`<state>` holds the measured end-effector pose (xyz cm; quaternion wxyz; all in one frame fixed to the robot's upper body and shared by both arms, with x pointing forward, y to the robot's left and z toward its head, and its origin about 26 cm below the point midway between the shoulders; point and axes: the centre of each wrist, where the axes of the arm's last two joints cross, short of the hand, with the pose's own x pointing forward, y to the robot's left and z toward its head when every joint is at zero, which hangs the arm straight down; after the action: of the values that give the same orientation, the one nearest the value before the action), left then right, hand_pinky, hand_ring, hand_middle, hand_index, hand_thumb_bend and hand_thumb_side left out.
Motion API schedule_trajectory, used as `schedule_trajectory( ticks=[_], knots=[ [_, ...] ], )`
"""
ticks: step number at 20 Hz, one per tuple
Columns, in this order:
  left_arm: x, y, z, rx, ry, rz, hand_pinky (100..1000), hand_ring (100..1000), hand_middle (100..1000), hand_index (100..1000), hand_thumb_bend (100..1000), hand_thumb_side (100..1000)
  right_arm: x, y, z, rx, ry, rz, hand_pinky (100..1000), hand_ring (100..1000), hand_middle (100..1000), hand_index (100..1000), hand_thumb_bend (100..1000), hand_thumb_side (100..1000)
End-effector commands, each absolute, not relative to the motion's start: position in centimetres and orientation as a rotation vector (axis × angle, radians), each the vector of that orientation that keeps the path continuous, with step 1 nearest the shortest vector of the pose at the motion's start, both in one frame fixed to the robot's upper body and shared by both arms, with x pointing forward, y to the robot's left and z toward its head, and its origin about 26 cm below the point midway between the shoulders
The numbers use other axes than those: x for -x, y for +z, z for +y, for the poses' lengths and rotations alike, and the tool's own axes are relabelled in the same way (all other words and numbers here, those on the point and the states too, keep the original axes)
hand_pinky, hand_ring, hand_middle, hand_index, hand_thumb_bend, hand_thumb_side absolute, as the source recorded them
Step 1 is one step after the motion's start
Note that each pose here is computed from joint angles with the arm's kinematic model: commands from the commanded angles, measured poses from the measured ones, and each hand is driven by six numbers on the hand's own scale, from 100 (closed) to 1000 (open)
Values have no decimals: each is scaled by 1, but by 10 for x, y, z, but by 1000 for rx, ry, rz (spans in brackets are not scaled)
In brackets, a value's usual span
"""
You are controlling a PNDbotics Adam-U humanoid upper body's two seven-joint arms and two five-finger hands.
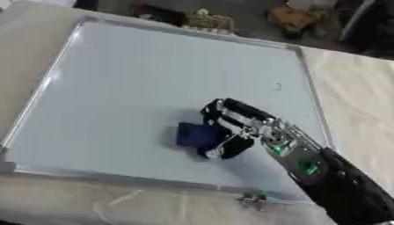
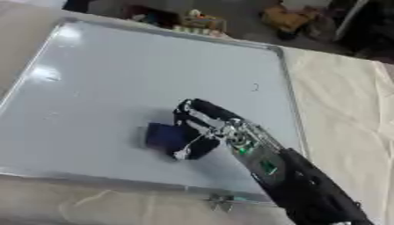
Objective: Wipe the whiteboard clean with a brush.
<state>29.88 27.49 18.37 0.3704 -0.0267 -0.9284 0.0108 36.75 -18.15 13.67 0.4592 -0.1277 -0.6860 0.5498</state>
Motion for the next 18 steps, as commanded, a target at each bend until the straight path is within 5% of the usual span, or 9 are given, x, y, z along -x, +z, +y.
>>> schedule_trajectory(
  ticks=[1,18],
  knots=[
    [-296,190,276,58,18,-2408,421,485,442,626,106,1000,-368,154,-193,370,1328,-1732,796,874,411,100,408,121],
    [-296,189,277,55,14,-2407,421,484,440,624,104,1000,-382,185,-240,602,1161,-1758,785,864,366,100,408,167]
  ],
)
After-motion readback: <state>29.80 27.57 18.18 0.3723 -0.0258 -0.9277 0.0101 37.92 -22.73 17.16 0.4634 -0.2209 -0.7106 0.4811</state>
